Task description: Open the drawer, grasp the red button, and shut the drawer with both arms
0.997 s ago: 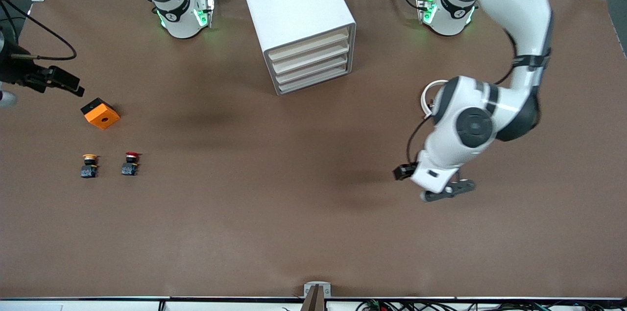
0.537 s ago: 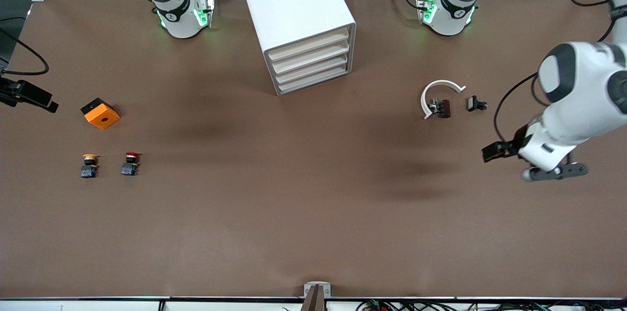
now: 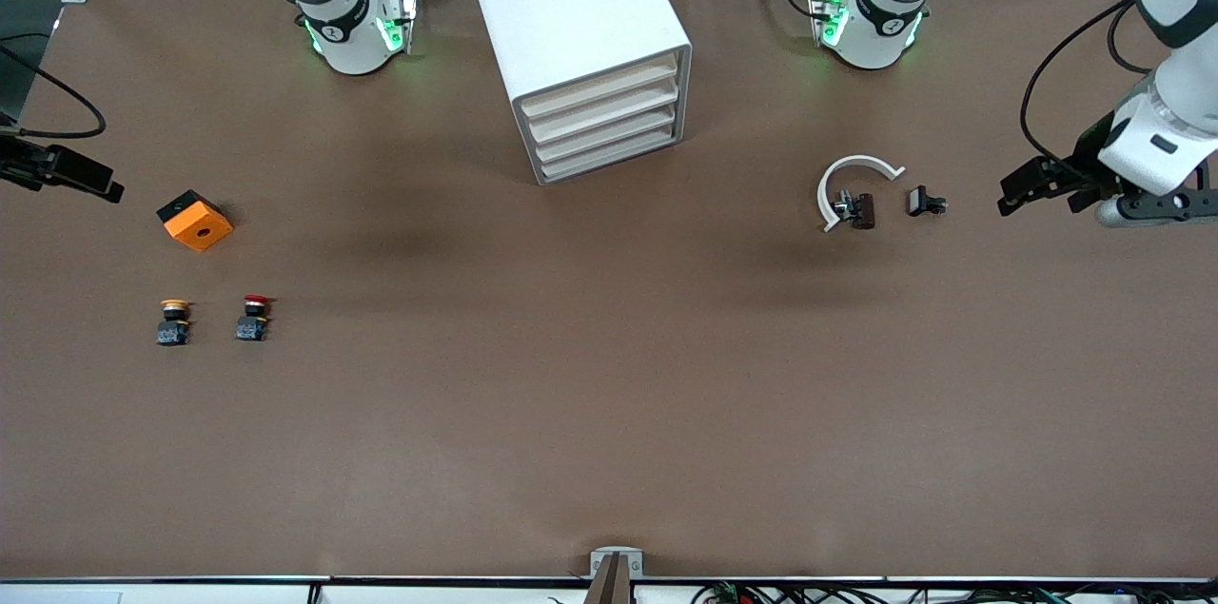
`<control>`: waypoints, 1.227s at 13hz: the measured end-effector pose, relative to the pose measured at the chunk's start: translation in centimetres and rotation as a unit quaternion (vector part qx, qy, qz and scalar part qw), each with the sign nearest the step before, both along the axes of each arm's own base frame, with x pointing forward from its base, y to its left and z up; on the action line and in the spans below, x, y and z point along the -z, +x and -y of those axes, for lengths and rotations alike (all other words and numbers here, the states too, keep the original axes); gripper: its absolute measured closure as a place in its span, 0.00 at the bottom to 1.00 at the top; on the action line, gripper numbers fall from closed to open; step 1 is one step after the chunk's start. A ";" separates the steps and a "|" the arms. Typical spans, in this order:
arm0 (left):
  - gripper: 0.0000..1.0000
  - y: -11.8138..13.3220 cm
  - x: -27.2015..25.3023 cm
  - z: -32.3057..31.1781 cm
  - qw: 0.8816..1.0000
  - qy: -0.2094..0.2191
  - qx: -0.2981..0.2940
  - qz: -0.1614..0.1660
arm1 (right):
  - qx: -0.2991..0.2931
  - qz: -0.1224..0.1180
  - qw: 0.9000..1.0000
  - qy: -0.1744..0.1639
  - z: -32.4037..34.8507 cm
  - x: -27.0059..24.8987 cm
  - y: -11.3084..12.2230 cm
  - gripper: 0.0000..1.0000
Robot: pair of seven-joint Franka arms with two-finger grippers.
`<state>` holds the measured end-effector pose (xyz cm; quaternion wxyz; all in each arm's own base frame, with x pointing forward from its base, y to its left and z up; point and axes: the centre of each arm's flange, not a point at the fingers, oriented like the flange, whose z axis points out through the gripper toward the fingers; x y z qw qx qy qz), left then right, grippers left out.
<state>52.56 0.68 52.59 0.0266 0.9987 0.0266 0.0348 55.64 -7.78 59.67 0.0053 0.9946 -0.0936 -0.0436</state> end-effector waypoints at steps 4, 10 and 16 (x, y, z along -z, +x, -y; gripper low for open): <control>0.00 -0.3 -3.4 0.0 1.000 -0.001 0.002 -0.003 | -0.008 0.009 1.000 -0.001 -0.8 -0.7 0.2 0.00; 0.00 -1.0 -8.9 0.5 1.000 0.001 0.007 0.015 | -0.010 0.018 1.000 0.001 -1.4 -7.2 -1.6 0.00; 0.00 -1.2 -11.3 1.9 1.000 0.002 0.018 0.015 | -0.014 0.021 1.000 0.001 -1.7 -5.9 -0.8 0.00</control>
